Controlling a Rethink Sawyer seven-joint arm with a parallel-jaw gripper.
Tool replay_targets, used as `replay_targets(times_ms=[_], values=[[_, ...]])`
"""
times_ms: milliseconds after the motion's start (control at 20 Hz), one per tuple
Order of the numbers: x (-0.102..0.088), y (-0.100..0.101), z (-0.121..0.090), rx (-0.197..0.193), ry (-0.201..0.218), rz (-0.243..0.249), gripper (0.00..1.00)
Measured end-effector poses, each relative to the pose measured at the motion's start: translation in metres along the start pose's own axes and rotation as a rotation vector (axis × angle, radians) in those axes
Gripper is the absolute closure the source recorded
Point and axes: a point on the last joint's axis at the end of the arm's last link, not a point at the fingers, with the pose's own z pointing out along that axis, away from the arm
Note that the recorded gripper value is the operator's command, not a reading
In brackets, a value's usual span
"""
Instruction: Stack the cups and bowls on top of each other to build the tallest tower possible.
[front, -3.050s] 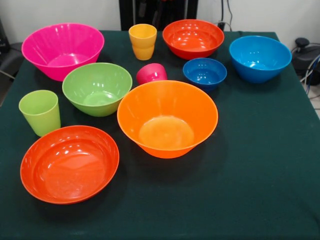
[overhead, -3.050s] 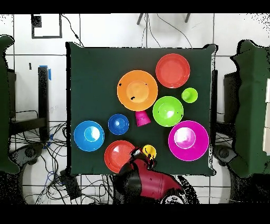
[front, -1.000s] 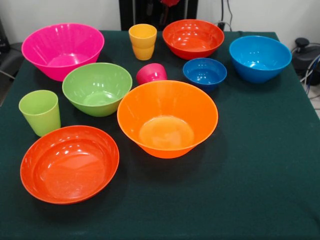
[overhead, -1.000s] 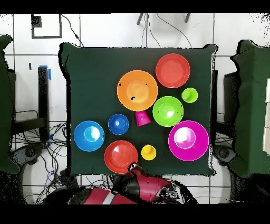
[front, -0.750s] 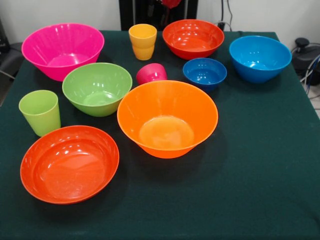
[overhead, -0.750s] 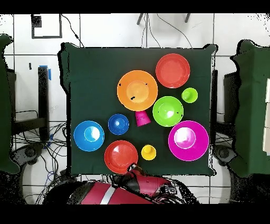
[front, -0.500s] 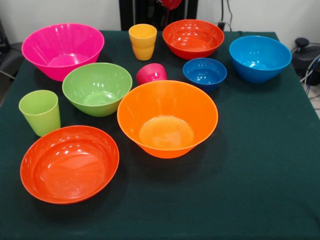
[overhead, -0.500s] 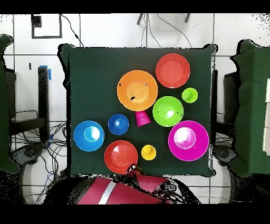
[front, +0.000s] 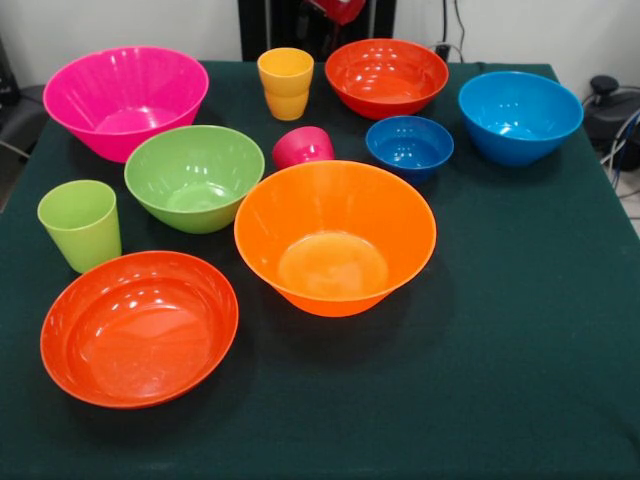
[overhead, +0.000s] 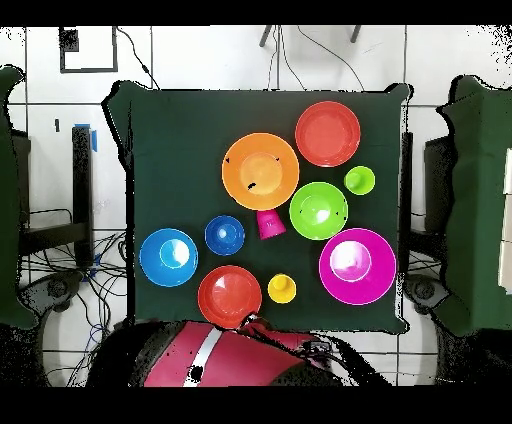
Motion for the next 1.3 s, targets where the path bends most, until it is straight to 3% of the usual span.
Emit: replay_targets(times_ms=[850, 1300], values=[[-0.002, 0.014, 0.007, -0.035, 0.011, -0.018, 0.0], [-0.011, 0.023, -0.003, -0.067, -0.017, -0.019, 0.0]])
